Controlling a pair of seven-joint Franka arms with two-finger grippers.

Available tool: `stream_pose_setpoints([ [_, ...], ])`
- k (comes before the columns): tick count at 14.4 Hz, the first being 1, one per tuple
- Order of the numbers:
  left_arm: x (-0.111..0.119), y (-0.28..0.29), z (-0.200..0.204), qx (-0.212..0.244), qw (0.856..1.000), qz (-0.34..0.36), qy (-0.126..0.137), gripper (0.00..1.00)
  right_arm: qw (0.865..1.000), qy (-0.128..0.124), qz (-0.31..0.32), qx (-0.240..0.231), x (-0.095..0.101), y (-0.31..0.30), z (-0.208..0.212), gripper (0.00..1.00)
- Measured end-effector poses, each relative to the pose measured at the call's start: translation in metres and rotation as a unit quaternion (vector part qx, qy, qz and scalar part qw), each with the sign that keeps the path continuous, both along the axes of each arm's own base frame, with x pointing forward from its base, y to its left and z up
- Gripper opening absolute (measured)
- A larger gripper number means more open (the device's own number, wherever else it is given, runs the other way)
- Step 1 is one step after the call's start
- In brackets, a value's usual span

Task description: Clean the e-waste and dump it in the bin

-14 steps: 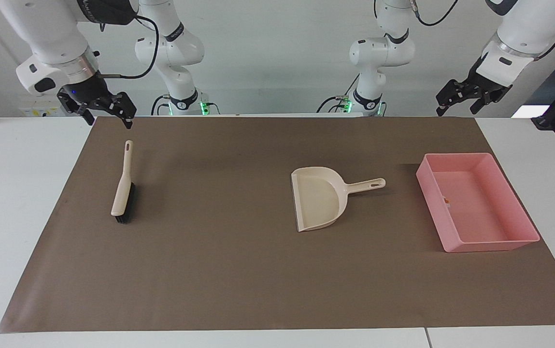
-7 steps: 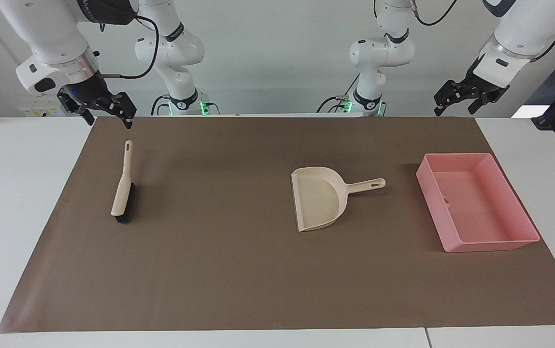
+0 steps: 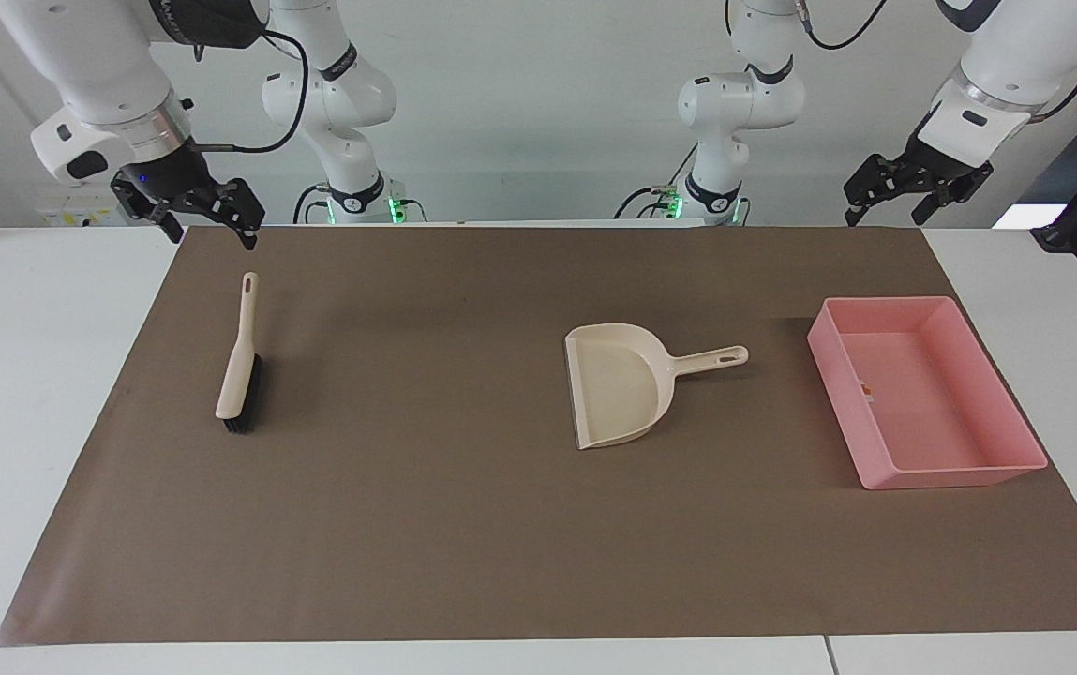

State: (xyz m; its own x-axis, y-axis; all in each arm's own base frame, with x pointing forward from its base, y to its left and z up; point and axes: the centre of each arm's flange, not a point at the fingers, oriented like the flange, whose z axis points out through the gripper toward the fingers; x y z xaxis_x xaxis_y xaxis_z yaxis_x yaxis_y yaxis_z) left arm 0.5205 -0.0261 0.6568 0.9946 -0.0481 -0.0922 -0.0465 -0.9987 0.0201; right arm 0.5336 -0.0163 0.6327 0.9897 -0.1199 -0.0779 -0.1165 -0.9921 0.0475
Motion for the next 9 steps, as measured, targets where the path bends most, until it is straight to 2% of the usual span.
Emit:
stream_pose_setpoints([
  [9, 0.002, -0.0043, 0.0014, -0.001, 1.0, -0.006, -0.01, 1.0, 1.0, 0.0, 0.0, 0.0, 0.0, 0.0, 0.0, 1.0],
])
